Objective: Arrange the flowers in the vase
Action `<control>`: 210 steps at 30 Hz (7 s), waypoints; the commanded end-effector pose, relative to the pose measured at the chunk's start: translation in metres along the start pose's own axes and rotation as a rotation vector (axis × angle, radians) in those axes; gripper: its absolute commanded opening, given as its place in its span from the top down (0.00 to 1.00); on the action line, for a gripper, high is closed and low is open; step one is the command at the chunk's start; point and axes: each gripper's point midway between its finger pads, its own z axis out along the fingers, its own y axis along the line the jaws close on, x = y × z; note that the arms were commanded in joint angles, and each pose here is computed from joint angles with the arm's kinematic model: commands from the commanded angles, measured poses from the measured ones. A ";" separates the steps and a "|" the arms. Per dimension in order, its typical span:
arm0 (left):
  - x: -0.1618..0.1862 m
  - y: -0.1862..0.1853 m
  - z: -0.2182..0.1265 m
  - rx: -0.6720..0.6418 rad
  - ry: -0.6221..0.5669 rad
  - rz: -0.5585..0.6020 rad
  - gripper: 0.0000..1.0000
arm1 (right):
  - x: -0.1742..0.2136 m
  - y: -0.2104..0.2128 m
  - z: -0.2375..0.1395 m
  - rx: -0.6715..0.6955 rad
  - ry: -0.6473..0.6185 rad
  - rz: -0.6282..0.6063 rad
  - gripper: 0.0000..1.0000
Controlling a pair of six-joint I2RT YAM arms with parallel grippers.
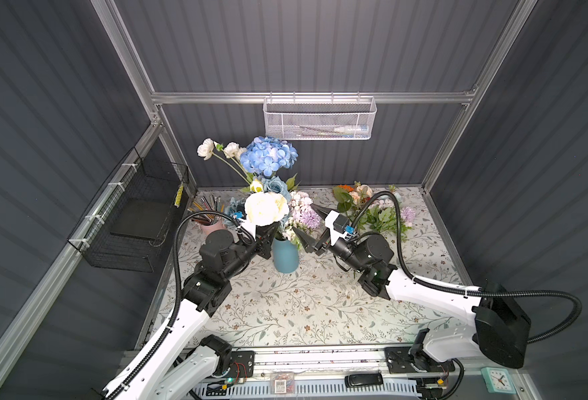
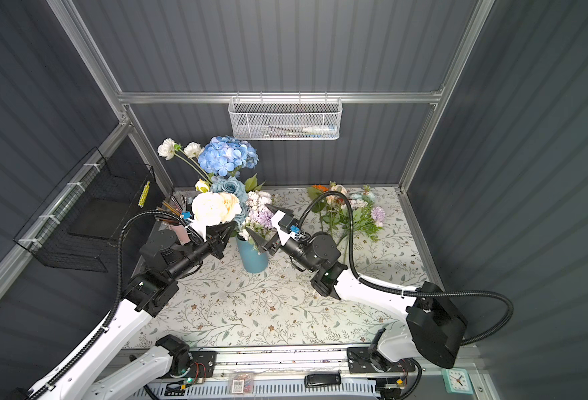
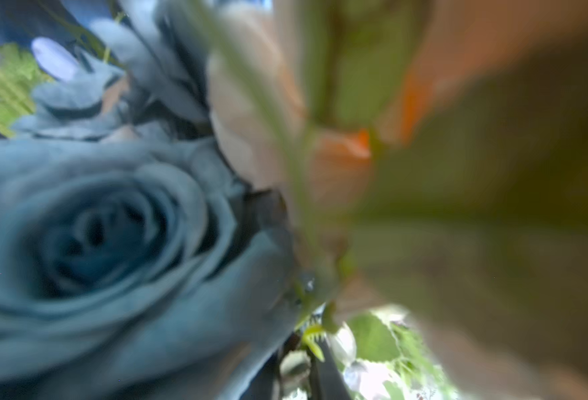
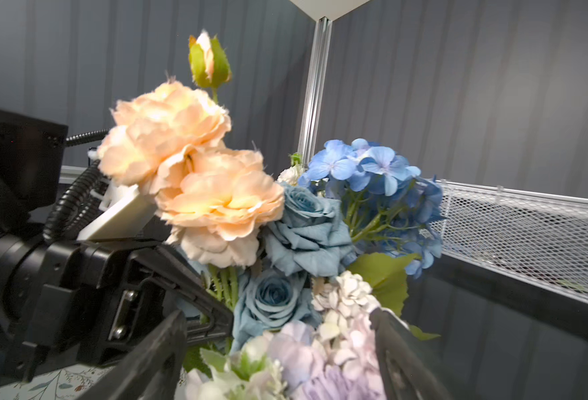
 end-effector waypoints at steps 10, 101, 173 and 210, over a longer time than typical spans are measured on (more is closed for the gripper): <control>0.042 0.013 0.015 -0.073 0.103 0.023 0.75 | -0.009 -0.039 -0.026 0.147 -0.046 0.038 0.16; 0.129 0.155 0.012 -0.806 0.150 -0.090 0.00 | 0.206 0.026 0.003 -0.090 0.237 0.262 0.51; 0.126 0.168 -0.004 -0.822 0.150 -0.115 0.00 | 0.054 -0.112 0.052 0.080 -0.150 -0.079 1.00; 0.117 0.153 0.035 -0.691 0.169 -0.167 0.00 | 0.163 -0.174 0.080 0.226 -0.098 -0.097 0.38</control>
